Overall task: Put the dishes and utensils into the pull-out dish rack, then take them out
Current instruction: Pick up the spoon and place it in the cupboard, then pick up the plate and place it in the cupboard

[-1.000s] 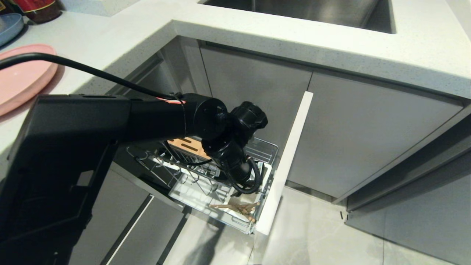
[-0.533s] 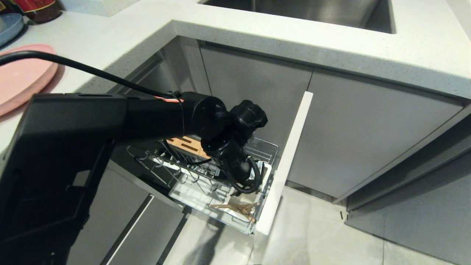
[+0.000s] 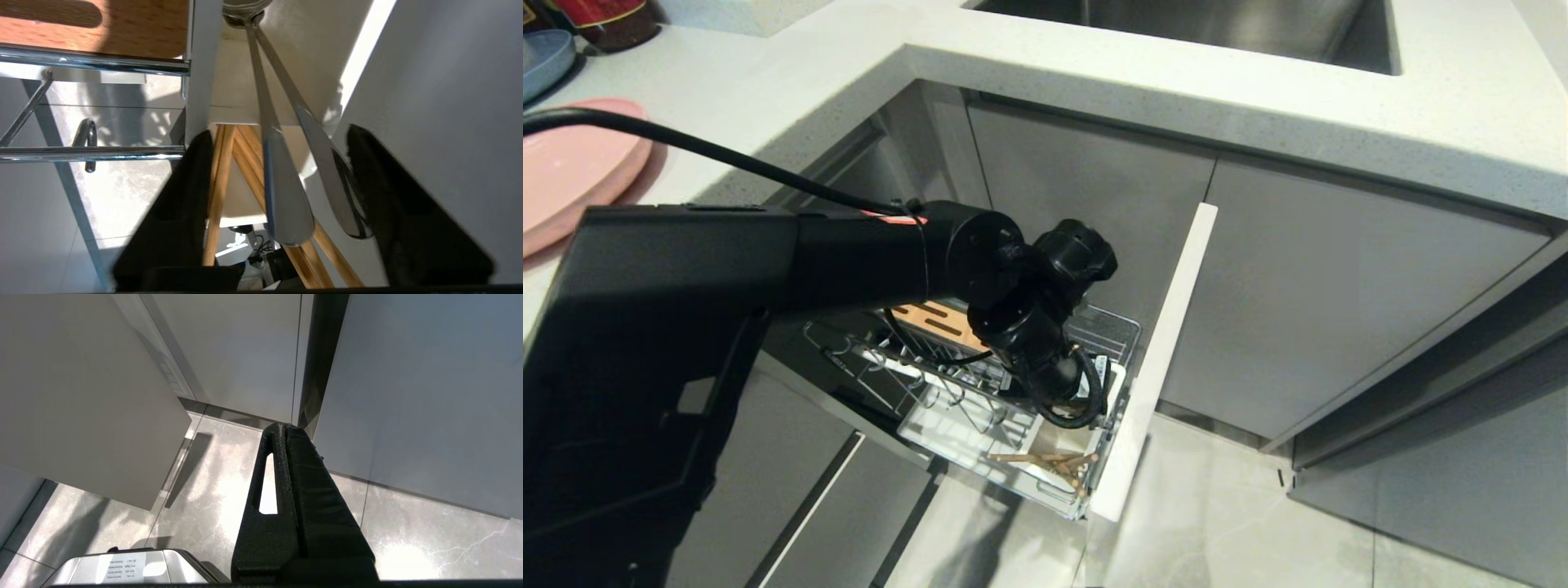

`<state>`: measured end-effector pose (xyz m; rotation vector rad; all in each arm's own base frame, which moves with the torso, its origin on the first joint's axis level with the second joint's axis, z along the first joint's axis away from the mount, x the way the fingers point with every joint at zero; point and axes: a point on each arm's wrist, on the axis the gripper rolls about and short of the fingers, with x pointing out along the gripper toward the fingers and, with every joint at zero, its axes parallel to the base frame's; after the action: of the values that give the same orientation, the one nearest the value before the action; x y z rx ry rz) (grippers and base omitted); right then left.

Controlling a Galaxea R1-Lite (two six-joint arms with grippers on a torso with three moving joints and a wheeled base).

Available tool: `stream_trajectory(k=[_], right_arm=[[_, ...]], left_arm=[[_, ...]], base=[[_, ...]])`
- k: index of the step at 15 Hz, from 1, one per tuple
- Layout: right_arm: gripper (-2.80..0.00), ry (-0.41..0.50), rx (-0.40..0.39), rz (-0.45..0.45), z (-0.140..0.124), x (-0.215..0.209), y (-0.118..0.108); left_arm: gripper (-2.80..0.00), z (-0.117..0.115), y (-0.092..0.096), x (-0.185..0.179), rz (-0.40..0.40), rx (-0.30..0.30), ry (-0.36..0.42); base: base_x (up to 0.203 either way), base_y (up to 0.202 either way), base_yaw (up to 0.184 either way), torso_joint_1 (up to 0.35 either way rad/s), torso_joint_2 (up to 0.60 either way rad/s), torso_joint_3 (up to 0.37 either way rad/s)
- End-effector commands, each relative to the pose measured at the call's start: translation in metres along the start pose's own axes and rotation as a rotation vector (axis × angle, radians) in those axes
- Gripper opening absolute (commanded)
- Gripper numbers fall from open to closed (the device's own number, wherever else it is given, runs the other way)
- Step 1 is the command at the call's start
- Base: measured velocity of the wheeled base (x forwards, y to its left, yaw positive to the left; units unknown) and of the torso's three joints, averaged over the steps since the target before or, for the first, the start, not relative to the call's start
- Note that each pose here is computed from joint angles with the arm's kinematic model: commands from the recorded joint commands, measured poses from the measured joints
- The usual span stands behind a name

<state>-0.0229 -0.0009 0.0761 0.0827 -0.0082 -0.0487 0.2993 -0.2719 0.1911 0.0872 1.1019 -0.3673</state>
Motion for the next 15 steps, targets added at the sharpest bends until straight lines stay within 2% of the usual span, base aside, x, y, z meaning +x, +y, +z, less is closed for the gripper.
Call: stream_trajectory(k=[1,3,7,8,12,15], right_arm=[[-2.80,-0.005,0.000,0.000,0.000,0.000,0.000],[-2.80,-0.005,0.000,0.000,0.000,0.000,0.000],[-2.80,-0.005,0.000,0.000,0.000,0.000,0.000],[-2.80,-0.005,0.000,0.000,0.000,0.000,0.000],[-2.80,-0.005,0.000,0.000,0.000,0.000,0.000],[-2.80,-0.005,0.000,-0.001,0.000,0.000,0.000]], left_arm=[[0.00,0.000,0.001,-0.004,0.001,-0.006,-0.005],[0.00,0.000,0.001,-0.010,-0.004,-0.008,-0.018],[0.00,0.001,0.006,-0.043,0.010,-0.025,-0.101],[-2.80,0.001,0.010,-0.055,0.030,-0.033,-0.134],[-2.80,0.000,0.023,-0.100,0.104,-0.087,-0.271],[-2.80,-0.008,0.032,-0.142,0.077,-0.126,-0.364]], base=[[0.000,0.000,0.000,0.000,0.00,0.000],[0.000,0.000,0.000,0.000,0.00,0.000],[0.000,0.000,0.000,0.000,0.00,0.000],[0.000,0.000,0.000,0.000,0.00,0.000],[0.000,0.000,0.000,0.000,0.00,0.000],[0.000,0.000,0.000,0.000,0.00,0.000]])
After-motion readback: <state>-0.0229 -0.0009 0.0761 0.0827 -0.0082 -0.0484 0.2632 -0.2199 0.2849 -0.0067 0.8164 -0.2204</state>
